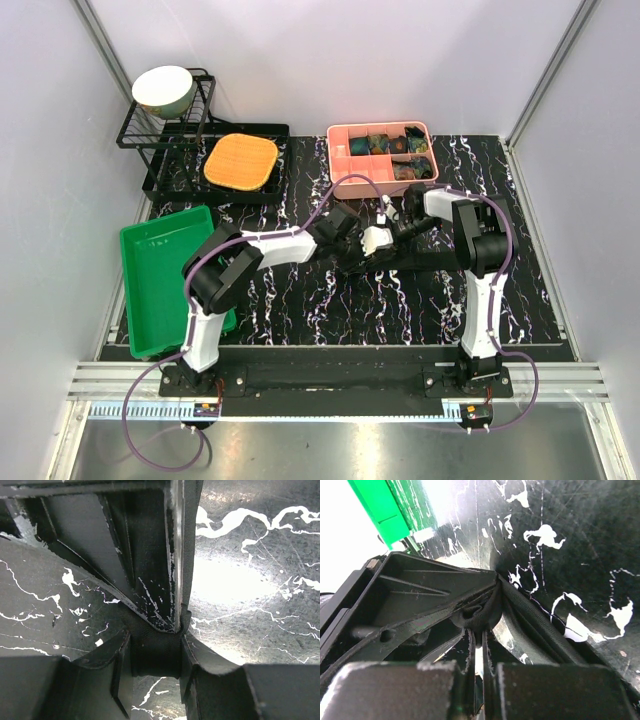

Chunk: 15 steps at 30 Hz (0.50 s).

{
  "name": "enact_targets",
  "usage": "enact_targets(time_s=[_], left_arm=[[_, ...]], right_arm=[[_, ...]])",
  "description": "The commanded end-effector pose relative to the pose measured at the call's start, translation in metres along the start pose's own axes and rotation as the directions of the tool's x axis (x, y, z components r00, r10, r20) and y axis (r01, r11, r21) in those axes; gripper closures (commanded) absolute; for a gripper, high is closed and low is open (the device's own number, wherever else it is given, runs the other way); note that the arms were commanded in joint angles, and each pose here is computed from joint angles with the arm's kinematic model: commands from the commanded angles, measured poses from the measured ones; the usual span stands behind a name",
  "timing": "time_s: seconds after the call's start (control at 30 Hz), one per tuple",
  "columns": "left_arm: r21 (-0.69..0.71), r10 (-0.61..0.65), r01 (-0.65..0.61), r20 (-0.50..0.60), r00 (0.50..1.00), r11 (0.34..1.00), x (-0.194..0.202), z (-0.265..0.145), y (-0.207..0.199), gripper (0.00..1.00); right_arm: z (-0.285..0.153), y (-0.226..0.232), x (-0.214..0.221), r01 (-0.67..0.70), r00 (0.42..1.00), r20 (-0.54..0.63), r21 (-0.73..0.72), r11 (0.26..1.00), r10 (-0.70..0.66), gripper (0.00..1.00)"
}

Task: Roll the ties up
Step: Roll the tie at the center of the board.

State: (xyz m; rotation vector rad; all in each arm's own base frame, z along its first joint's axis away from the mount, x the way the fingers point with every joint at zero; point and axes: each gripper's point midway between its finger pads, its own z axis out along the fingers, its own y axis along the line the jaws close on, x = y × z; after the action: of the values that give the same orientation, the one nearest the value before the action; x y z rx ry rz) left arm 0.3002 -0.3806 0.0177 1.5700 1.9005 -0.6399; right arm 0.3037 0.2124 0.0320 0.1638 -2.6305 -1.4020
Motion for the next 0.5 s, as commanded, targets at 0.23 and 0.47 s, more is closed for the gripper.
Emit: enact_targets(time_s=[0.23, 0.47], left_arm=[[0.112, -0.096, 0.085, 0.093, 0.991, 0.99, 0.039, 0.009, -0.02, 0.37], [0.164, -0.063, 0.022, 0.253, 0.965, 0.986, 0.018, 0.018, -0.025, 0.3]], right_arm=[[0.001, -0.068, 0.002, -0.076, 0.997, 0.014, 0.258, 0.963, 0.075, 1.0], [0.002, -0.086, 0.006, -0.112, 0.992, -0.022, 0.328, 0.938, 0.127, 1.0]])
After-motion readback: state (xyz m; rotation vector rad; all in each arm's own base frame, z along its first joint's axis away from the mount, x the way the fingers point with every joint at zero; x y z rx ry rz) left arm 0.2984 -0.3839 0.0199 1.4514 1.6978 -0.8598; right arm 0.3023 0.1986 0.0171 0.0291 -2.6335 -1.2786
